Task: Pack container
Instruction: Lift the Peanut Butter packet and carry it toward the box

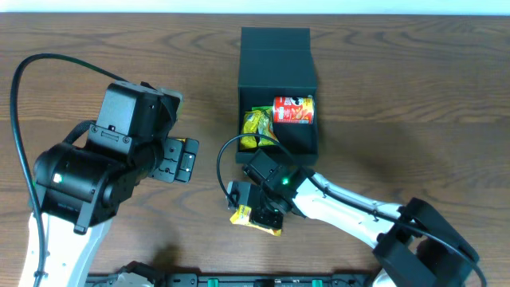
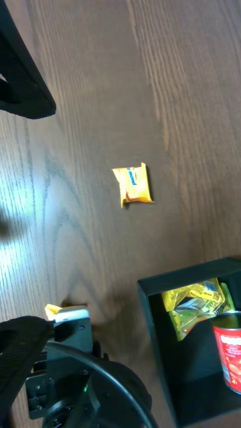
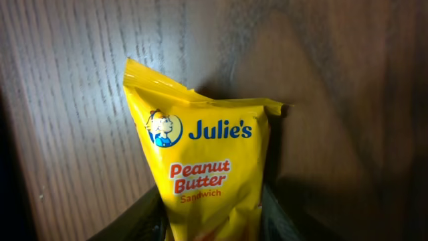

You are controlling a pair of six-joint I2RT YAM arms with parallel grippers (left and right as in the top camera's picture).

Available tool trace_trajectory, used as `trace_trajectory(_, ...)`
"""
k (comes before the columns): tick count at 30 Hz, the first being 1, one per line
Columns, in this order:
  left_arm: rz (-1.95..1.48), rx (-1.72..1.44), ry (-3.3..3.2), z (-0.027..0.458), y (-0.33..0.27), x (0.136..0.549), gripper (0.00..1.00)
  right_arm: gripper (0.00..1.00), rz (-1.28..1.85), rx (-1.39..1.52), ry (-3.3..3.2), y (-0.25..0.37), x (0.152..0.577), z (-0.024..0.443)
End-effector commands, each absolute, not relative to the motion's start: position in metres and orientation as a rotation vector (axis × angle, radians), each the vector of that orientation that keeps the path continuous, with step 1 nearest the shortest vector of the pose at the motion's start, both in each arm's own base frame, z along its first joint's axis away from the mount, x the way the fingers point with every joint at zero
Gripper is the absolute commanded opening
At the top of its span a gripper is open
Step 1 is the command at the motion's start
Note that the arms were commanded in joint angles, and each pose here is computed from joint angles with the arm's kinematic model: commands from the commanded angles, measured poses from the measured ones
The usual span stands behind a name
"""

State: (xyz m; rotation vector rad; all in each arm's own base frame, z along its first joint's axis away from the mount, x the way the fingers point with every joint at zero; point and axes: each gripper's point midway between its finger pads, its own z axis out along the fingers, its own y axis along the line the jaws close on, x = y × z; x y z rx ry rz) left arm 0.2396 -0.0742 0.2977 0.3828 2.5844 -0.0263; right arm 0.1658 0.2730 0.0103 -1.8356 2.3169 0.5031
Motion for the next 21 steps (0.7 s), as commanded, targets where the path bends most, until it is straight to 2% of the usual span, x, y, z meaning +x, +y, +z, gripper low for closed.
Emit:
trace_trajectory(1, 0.006, 0.380, 2.581, 0.299, -0.070, 0.241, 0.95, 0.38, 0.483, -1.813, 2.343, 0.271, 0.166, 0.008)
trace_trajectory(3, 0.006, 0.379, 2.581, 0.299, -0.070, 0.241, 0.96, 0.34, 0.484, -1.809, 2.342, 0.272, 0.167, 0.008)
trace_trajectory(10, 0.006, 0.379, 2.579, 0.299, -0.070, 0.242, 0.95, 0.35, 0.489, -1.797, 2.317, 0.280, 0.173, 0.017)
trace_trajectory(21, 0.006, 0.379, 2.579, 0.299, -0.070, 0.242, 0.95, 0.30, 0.506, -1.735, 2.273, 0.306, 0.195, 0.055)
